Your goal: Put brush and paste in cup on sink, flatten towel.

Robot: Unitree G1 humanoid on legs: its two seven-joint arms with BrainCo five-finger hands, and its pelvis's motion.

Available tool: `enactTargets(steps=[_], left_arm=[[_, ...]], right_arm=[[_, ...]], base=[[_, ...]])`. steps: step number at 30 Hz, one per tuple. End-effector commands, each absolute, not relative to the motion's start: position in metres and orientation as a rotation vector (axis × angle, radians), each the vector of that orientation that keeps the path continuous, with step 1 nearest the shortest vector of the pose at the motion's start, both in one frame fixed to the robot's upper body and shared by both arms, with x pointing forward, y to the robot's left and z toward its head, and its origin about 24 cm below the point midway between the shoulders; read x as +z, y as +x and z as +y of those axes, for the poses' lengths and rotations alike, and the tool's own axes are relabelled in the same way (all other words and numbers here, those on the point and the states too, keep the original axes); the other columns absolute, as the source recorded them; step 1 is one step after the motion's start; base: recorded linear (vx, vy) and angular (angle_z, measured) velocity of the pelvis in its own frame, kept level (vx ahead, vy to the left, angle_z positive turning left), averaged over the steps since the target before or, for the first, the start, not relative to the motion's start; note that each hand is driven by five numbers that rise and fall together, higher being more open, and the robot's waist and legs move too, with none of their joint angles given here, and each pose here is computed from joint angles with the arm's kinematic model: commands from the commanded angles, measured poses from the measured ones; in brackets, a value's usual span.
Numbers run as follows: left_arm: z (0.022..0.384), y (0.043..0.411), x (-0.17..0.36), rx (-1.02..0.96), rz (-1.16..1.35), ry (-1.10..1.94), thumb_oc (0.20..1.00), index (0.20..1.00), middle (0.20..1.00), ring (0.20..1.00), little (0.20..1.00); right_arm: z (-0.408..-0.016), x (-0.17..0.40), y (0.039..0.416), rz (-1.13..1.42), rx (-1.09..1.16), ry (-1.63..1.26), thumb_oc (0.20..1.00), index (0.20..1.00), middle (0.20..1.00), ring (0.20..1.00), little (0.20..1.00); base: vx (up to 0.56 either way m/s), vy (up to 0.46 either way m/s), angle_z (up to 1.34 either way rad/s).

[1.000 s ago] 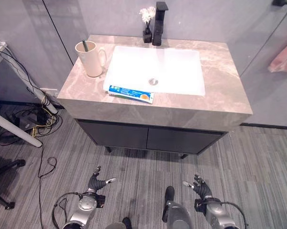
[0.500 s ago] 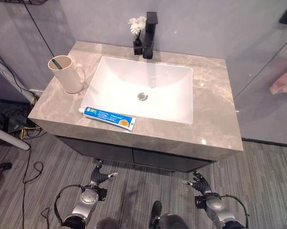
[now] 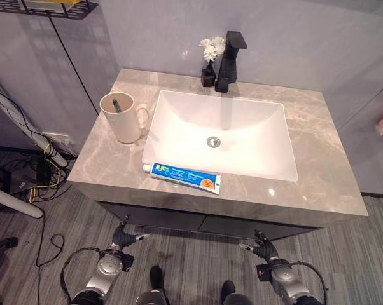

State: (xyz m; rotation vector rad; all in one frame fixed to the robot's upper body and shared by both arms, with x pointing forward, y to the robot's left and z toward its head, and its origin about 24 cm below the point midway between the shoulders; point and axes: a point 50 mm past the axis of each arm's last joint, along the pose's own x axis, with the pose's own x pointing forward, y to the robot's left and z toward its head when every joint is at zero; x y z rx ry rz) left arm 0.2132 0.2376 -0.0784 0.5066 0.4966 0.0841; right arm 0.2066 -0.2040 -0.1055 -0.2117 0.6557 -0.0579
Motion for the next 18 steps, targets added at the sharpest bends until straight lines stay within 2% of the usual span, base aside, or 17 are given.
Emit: enactTargets(steps=[1, 6, 12, 17, 18], left_arm=[[0.232, 0.215, -0.073, 0.028, 0.442, 0.569, 1.0, 1.0, 1.0, 1.0, 1.0], [0.237, 0.201, -0.08, -0.015, 0.483, 0.602, 1.0, 1.0, 1.0, 1.0, 1.0], [0.238, 0.195, -0.076, -0.09, 0.45, 0.664, 1.0, 1.0, 1.0, 1.0, 1.0], [0.239, 0.186, -0.059, -0.119, 0.362, 0.636, 1.0, 1.0, 1.0, 1.0, 1.0], [0.243, 0.175, -0.058, -0.124, 0.36, 0.618, 1.0, 1.0, 1.0, 1.0, 1.0]], right_arm=[[-0.204, -0.091, 0.223, 0.562, -0.054, -0.225, 1.0, 1.0, 1.0, 1.0, 1.0], [-0.196, -0.088, 0.224, 0.543, -0.02, -0.205, 1.0, 1.0, 1.0, 1.0, 1.0], [-0.198, -0.089, 0.221, 0.542, 0.016, -0.261, 1.0, 1.0, 1.0, 1.0, 1.0], [-0.221, -0.086, 0.218, 0.545, -0.039, -0.289, 1.0, 1.0, 1.0, 1.0, 1.0], [-0.229, -0.087, 0.218, 0.558, -0.075, -0.301, 1.0, 1.0, 1.0, 1.0, 1.0]], base=[[0.1, 0.277, -0.31], [0.1, 0.112, -0.37], [0.12, -0.183, 0.14], [0.08, -0.13, 0.24], [0.05, -0.08, 0.25]])
